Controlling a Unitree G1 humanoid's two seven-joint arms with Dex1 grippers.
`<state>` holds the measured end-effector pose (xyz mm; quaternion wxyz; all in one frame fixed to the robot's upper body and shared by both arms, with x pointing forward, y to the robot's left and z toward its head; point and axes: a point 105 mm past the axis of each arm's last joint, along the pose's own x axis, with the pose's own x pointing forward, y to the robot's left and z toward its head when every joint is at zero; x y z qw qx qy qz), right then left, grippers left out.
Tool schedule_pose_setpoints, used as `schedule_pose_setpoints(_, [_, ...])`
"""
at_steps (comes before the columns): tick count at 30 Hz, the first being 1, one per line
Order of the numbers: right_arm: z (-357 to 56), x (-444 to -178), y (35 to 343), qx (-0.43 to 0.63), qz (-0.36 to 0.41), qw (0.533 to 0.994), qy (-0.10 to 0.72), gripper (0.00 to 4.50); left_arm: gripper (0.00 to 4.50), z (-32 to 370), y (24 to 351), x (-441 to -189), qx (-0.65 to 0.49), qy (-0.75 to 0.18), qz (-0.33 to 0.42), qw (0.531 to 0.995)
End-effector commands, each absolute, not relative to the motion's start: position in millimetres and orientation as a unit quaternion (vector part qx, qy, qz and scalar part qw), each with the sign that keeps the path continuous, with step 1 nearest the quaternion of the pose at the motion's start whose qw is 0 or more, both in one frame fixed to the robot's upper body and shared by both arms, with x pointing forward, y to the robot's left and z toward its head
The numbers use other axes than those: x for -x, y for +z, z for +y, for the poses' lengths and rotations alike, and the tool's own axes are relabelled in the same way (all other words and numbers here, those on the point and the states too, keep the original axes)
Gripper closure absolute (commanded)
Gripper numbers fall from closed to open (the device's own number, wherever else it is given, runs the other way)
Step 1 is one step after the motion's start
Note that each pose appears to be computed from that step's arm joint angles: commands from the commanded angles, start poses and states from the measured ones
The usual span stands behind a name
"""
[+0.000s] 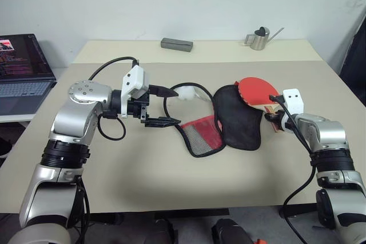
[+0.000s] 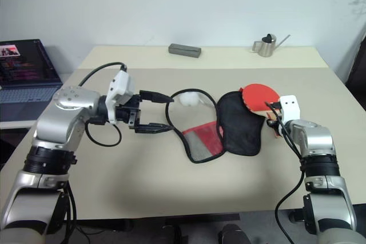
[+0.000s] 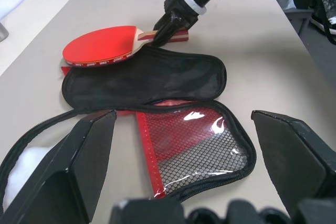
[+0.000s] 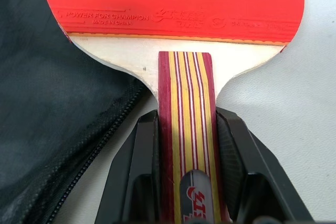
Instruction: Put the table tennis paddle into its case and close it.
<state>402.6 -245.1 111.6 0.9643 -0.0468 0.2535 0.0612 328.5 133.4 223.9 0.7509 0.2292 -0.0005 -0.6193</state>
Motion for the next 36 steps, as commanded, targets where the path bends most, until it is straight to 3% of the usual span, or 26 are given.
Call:
schedule_pose_setpoints(1, [-260.1,-404.2,123.1,0.052,0.233,0.971,0.023,3.40,0.00,135.8,235.6,-328.0,-0.246,-0.608,-0.019,0.755])
schedule_pose_setpoints(12, [-283.7,-399.8,177.8,0.027,0.163,0.986,-0.022,3.40,0.00,143.7,235.9,-332.4,-0.239,-0.588,-0.020,0.773])
schedule_pose_setpoints(20, [-225.2,-381.9,213.4,-0.007,0.138,0.989,0.051,3.40,0.00,151.6,238.7,-332.3,-0.242,-0.583,-0.019,0.776])
schedule_pose_setpoints(29, [-160.9,-367.8,206.9,-0.070,0.163,0.980,0.095,3.40,0.00,168.6,241.6,-331.9,-0.254,-0.572,-0.010,0.780])
schedule_pose_setpoints(36, [-138.4,-364.8,184.7,-0.081,0.184,0.976,0.084,3.40,0.00,170.4,243.0,-334.5,-0.256,-0.566,-0.014,0.784])
